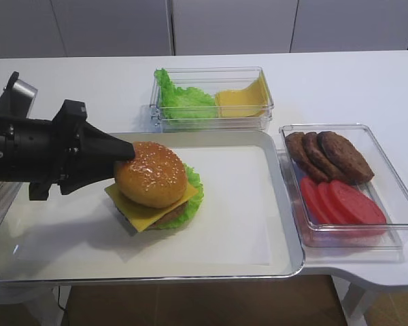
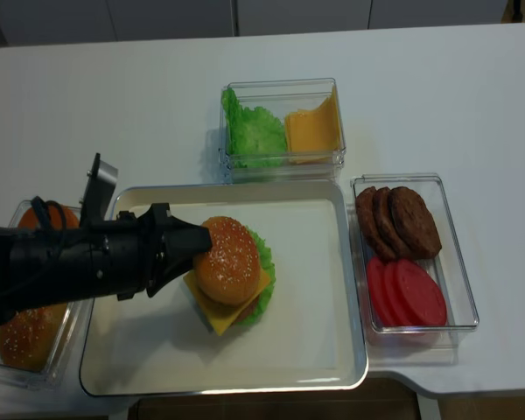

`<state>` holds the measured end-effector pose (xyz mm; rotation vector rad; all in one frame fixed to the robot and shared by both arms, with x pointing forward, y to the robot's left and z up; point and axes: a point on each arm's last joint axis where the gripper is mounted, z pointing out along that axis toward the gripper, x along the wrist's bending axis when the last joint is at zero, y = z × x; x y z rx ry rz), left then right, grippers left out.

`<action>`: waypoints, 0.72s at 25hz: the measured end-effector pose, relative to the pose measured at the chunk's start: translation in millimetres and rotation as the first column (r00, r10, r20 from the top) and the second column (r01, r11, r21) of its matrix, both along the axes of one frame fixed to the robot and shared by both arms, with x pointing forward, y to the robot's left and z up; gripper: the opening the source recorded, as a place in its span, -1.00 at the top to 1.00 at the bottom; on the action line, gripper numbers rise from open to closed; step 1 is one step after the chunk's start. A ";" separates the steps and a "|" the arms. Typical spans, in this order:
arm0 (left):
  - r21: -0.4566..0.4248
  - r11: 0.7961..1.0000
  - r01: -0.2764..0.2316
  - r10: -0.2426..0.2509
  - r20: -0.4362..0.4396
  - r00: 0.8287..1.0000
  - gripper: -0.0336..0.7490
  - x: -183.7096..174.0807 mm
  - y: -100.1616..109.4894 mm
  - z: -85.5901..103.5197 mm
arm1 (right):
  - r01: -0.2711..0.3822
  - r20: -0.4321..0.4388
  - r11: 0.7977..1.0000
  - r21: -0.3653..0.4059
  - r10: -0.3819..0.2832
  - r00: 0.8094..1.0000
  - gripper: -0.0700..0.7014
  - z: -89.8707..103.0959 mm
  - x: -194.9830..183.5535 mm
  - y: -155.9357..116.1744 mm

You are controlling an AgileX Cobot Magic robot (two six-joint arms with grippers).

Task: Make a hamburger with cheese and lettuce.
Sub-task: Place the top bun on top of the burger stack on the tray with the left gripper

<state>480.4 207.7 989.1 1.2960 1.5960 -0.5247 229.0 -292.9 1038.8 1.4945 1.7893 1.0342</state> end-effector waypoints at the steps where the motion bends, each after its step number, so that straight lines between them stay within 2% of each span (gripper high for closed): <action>1: 0.000 1.000 0.000 0.000 0.000 1.000 0.22 0.0 0.0 0.0 | 0.000 0.000 1.000 0.000 0.000 1.000 -0.42 0.0 0.0 0.0; 18: 0.020 1.000 0.018 -0.018 0.002 1.000 0.21 -1.4 0.2 -1.6 | 0.000 0.000 1.000 0.000 0.000 1.000 -0.42 0.0 0.0 0.0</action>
